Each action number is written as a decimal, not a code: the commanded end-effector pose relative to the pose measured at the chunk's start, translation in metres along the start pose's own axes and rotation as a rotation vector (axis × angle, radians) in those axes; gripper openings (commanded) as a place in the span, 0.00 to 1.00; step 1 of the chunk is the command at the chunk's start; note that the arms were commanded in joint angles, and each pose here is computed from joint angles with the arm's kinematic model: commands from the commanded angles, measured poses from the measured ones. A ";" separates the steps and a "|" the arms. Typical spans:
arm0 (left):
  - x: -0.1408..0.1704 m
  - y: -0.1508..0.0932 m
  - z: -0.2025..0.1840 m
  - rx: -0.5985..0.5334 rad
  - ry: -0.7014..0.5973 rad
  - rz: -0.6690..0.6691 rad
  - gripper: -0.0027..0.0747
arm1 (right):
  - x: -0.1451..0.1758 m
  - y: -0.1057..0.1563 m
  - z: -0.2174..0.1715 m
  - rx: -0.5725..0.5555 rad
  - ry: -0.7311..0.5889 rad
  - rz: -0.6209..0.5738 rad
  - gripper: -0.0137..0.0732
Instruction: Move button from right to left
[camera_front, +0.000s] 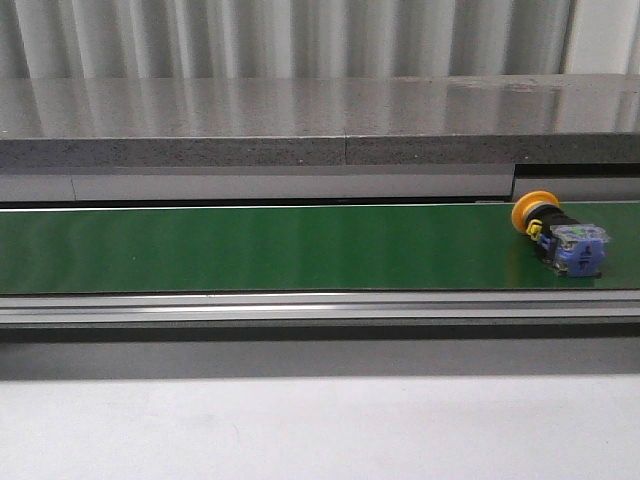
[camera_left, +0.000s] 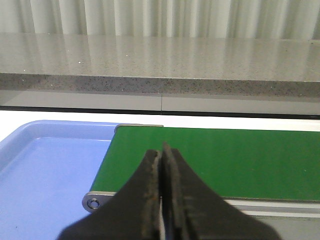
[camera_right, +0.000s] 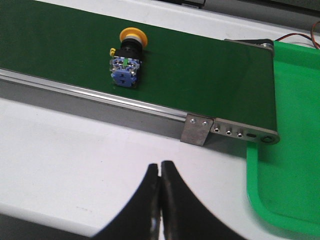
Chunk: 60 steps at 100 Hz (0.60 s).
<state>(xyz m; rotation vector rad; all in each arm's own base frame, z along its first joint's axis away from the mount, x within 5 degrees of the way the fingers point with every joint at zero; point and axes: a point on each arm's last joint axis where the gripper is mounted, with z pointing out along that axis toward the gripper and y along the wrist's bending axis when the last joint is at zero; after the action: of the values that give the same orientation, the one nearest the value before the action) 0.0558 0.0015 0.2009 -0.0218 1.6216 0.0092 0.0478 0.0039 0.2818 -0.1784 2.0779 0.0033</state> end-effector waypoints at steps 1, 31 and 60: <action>0.000 -0.001 -0.002 0.006 -0.089 -0.007 0.01 | -0.012 -0.001 -0.004 0.008 -0.077 -0.010 0.08; -0.037 0.000 -0.011 -0.001 -0.061 -0.030 0.01 | -0.012 -0.001 -0.004 0.008 -0.077 -0.010 0.08; -0.078 -0.004 0.005 0.023 0.120 -0.141 0.01 | -0.012 -0.001 -0.004 0.008 -0.077 -0.010 0.08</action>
<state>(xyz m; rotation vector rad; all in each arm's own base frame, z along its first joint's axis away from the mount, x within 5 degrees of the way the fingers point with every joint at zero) 0.0556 -0.0011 0.2572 -0.1092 1.7406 -0.1061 0.0478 0.0039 0.2818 -0.1784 2.0779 0.0033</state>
